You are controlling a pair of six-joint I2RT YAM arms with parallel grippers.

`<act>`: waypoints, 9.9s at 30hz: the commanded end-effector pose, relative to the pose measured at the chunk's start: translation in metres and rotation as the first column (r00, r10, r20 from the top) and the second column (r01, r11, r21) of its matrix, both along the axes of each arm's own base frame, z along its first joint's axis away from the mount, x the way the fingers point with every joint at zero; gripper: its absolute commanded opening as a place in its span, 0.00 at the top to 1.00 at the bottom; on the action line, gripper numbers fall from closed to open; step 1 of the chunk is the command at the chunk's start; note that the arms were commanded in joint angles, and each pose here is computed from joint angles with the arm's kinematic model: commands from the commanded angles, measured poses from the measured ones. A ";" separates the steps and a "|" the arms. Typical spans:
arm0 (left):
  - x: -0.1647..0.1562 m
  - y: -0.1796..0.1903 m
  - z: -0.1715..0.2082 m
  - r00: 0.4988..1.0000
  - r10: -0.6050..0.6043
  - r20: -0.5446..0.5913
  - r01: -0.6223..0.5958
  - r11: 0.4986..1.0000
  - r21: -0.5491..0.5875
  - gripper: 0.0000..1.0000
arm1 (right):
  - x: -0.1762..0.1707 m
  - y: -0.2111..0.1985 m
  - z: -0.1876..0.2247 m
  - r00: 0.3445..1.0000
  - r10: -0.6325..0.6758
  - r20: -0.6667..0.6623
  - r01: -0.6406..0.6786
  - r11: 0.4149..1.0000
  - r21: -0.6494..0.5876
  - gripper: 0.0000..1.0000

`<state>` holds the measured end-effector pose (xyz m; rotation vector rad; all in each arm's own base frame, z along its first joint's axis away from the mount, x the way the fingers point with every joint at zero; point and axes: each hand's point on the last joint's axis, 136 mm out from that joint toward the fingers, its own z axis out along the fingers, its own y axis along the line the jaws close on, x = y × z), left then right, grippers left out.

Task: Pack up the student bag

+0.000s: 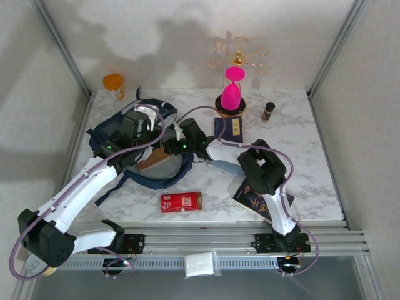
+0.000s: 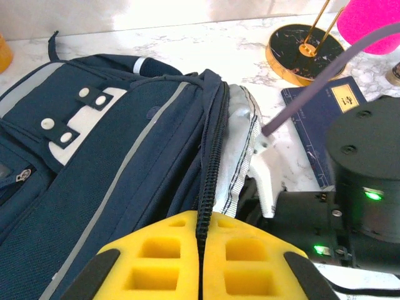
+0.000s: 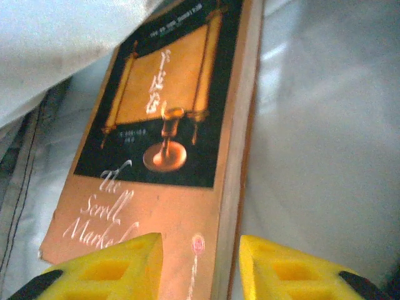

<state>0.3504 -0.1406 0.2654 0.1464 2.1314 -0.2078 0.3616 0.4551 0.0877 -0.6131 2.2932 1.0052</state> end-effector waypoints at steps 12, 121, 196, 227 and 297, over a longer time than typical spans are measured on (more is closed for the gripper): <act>0.002 0.000 0.029 0.996 -0.002 0.088 0.006 0.999 -0.047 1.00 | -0.049 0.020 -0.022 0.989 -0.044 -0.138 0.040 0.999 -0.034 0.76; -0.017 -0.295 -0.181 0.901 -0.275 -0.335 0.138 0.915 -0.378 0.28 | -0.197 -0.325 -0.043 0.419 -0.690 -0.590 0.598 0.698 -0.393 0.01; -0.128 -0.227 -0.268 0.798 -0.179 -0.575 0.030 0.966 -0.259 0.55 | -0.164 -0.299 0.001 0.631 -0.488 -0.603 0.552 0.829 -0.092 0.40; -0.109 -0.254 -0.194 0.839 -0.286 -0.463 0.061 0.895 -0.442 0.39 | -0.147 -0.317 0.026 0.712 -0.555 -0.430 0.563 0.817 -0.121 1.00; -0.081 -0.199 0.051 0.826 -0.527 0.199 0.327 0.161 -0.931 1.00 | -0.110 -0.245 0.156 0.958 0.029 -0.286 0.125 0.854 0.505 0.01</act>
